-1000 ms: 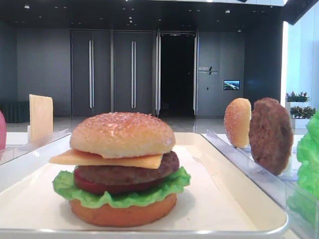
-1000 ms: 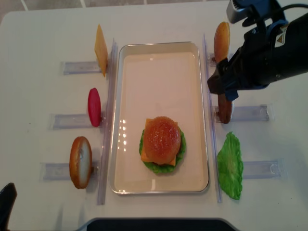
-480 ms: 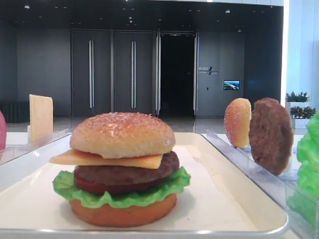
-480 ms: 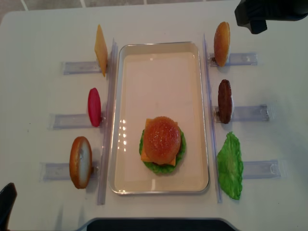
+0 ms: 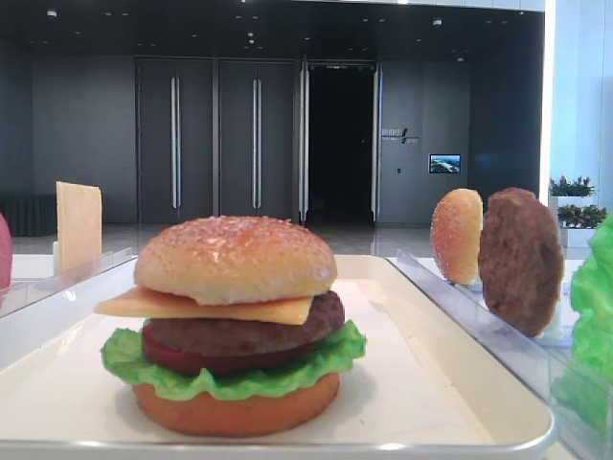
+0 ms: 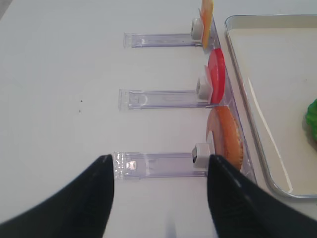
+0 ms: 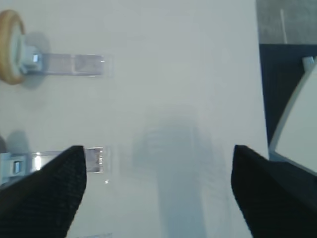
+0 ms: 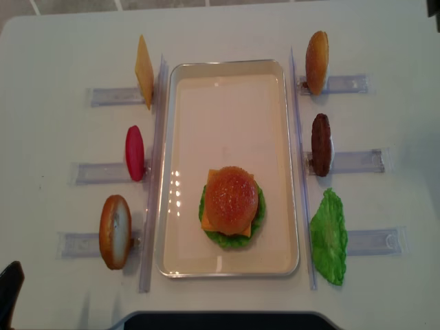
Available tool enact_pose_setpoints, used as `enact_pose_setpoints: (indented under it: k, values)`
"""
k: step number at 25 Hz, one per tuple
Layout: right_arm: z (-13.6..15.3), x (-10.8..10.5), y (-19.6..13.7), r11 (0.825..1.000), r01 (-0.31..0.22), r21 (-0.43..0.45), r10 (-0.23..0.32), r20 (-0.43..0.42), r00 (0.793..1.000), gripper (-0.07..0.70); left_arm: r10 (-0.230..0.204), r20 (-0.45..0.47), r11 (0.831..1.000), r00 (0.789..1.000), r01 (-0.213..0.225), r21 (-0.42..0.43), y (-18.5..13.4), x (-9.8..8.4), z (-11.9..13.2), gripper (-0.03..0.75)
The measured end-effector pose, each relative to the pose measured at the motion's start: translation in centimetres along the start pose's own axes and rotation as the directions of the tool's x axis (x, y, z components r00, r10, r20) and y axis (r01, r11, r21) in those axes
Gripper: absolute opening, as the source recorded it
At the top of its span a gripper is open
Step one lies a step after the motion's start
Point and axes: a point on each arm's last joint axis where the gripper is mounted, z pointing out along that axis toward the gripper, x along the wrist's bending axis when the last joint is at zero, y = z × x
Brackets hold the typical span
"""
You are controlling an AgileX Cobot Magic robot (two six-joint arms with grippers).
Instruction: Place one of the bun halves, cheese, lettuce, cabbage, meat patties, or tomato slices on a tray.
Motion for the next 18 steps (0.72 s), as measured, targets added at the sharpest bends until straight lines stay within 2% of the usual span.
enact_pose_setpoints:
  k: [4, 6, 13, 18]
  values:
    - [0.6, -3.5, -0.2, 0.992, -0.124, 0.02, 0.122, 0.074, 0.99, 0.594, 0.0, 0.0, 1.0, 1.0, 0.0, 0.0, 0.0, 0.0, 0.0, 0.453]
    - [0.7, -4.6, -0.4, 0.986, -0.163, 0.026, 0.16, 0.096, 0.982, 0.594, 0.0, 0.0, 1.0, 1.0, 0.0, 0.0, 0.0, 0.0, 0.0, 0.453]
    - [0.2, -4.9, -0.6, 0.984, -0.178, 0.012, 0.176, 0.097, 0.98, 0.594, 0.0, 0.0, 1.0, 1.0, 0.0, 0.0, 0.0, 0.0, 0.0, 0.453]
    - [-2.4, -4.7, -1.8, 0.981, -0.174, -0.083, 0.18, 0.069, 0.981, 0.594, 0.0, 0.0, 1.0, 1.0, 0.0, 0.0, 0.0, 0.0, 0.0, 0.453]
